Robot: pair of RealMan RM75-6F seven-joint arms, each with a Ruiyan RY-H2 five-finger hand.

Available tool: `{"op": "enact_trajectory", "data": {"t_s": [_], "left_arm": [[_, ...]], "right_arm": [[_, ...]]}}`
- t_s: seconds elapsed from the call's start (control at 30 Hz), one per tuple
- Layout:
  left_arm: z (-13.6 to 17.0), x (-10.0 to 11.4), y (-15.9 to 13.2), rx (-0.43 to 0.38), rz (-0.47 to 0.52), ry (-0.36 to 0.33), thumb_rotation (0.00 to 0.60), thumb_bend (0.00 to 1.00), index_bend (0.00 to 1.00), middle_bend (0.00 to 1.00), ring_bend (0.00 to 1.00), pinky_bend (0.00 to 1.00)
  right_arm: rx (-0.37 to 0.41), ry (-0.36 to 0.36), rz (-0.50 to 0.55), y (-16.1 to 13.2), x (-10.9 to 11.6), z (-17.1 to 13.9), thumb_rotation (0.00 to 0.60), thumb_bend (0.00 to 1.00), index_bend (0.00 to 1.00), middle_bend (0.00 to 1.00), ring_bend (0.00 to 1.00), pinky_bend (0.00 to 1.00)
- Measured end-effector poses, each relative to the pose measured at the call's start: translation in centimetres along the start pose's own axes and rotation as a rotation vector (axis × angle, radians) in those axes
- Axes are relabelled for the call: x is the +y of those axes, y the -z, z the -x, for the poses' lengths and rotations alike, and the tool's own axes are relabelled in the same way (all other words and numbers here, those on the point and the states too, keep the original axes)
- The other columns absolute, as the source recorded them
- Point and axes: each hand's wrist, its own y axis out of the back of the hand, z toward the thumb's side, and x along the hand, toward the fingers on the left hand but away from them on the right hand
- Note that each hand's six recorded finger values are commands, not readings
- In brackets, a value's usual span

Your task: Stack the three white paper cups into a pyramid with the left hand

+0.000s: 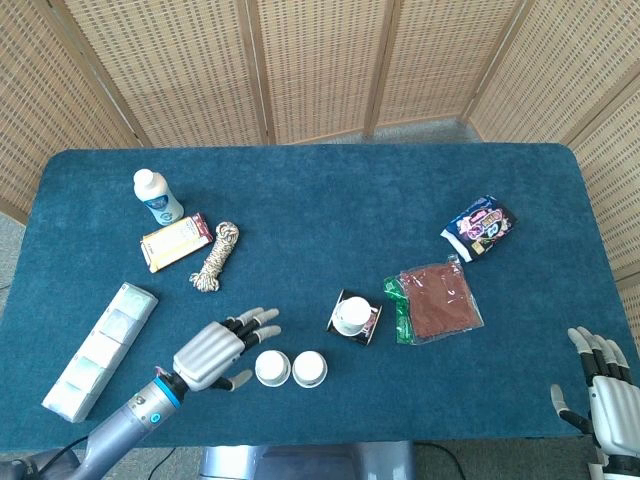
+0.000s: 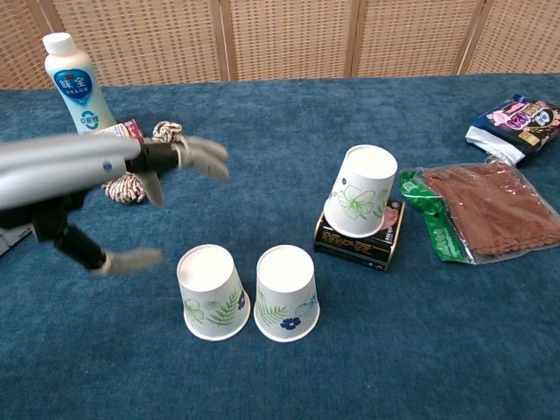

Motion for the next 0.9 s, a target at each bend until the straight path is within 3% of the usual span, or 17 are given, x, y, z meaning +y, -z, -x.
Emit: {"op": "enact_trajectory", "data": {"t_s": [0.23,0.47,0.9], "left_arm": [[-1.9,1.9,-0.2,-0.029,-0.027,-0.012,0.6,0.42,0.03,0.0,0.0,0.19],[-5.7,3.1,-1.6,-0.098,-0.077,-0.006,0.6,0.42,0.0,0.0,0.0,0.1],[-12.9,2.3,-5.0,-0.172,-0.075,0.058,0.6,0.42,0.0,0.0,0.0,0.07]], "right_arm": [[0.0,0.002,0.001,0.0,0.1,0.0,0.6,0.45,0.0,0.0,0.0,0.0],[0.006,0.009,-0.001,-0.3,0.4,-0.1,0.6,0.45,0.0,0.0,0.0,0.0],[-0.019,0.01,0.005,0.6,0.5,-0.3,0.6,0.44,0.0,0.0,0.0,0.0]]}}
